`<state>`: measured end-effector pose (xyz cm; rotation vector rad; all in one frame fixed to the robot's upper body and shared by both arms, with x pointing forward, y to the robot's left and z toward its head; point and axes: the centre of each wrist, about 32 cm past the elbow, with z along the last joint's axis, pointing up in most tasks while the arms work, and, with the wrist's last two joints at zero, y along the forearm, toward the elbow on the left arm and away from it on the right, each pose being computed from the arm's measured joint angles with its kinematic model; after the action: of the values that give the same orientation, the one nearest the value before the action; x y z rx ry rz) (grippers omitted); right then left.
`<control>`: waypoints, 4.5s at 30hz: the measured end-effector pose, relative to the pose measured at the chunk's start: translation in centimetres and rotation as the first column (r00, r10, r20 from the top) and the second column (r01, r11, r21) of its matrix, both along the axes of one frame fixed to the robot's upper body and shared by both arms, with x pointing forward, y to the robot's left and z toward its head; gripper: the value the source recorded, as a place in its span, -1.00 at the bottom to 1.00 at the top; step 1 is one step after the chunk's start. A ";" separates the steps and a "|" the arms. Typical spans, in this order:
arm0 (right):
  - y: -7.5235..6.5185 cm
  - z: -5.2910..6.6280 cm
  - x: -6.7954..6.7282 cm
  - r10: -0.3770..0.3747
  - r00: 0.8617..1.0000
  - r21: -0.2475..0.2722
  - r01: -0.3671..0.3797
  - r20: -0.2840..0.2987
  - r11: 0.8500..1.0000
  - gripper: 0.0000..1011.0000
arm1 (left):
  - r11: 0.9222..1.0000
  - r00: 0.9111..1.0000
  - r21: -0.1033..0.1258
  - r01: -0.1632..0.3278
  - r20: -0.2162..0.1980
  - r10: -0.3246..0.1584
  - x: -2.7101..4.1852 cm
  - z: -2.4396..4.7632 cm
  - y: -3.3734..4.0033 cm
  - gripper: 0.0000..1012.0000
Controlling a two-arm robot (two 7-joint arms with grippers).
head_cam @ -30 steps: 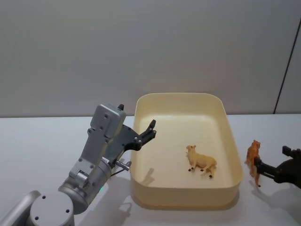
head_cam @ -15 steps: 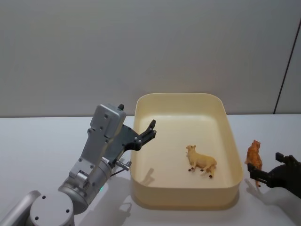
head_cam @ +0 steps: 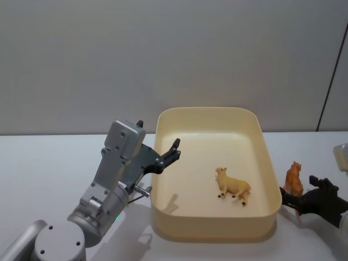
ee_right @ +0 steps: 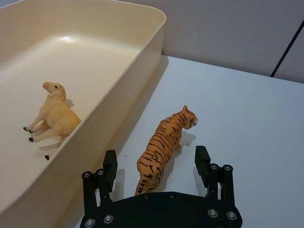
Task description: Pick up the toy alternately with two hands and place it into the central storage box.
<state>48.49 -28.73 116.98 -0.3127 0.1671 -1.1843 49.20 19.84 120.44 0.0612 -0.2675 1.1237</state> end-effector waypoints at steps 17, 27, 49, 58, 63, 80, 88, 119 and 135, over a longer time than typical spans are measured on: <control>0.8 -0.5 1.0 -0.002 1.000 -0.015 0.002 -0.001 1.000 0.17 | 1.000 1.000 0.000 0.000 0.000 0.000 0.00 0.00 0.00 0.98; 0.8 -0.6 1.1 -0.004 1.000 -0.017 0.004 0.003 1.000 -0.39 | 1.000 1.000 0.000 0.000 0.000 0.000 0.00 0.00 0.00 0.98; 1.5 2.0 1.0 -0.022 0.980 0.048 0.013 0.198 0.999 -0.39 | 1.000 1.000 0.000 0.000 0.000 0.000 0.00 0.00 0.00 0.98; 2.8 4.7 2.3 0.045 0.961 0.093 -0.072 0.271 0.993 -0.39 | 1.000 1.000 0.000 0.000 0.000 0.000 0.00 0.00 0.00 0.98; 3.8 5.6 3.5 0.096 0.961 0.111 -0.128 0.260 0.986 -0.39 | 1.000 1.000 0.000 0.000 0.000 0.000 0.00 0.00 0.00 0.98; 6.4 6.7 6.9 0.204 0.962 0.128 -0.229 0.183 0.965 0.36 | 1.000 1.000 0.000 0.000 0.000 0.000 0.00 0.00 0.00 0.98; 6.5 6.9 7.2 0.211 0.961 0.129 -0.235 0.179 0.963 0.82 | 1.000 1.000 0.000 0.000 0.000 0.000 0.00 0.00 0.00 0.98; 2.3 7.2 3.6 0.086 0.972 0.162 -0.123 0.216 0.979 0.98 | 1.000 1.000 0.010 -0.008 -0.018 0.008 -0.27 -0.07 0.36 0.98; 1.9 7.2 3.2 0.076 0.973 0.164 -0.114 0.217 0.980 0.98 | 0.998 0.983 0.016 -0.064 -0.173 0.066 -2.19 -1.39 3.58 0.98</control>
<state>51.72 -26.78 124.19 -0.0385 0.0701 -1.0909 47.01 23.42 119.05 0.1773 -0.1170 1.1740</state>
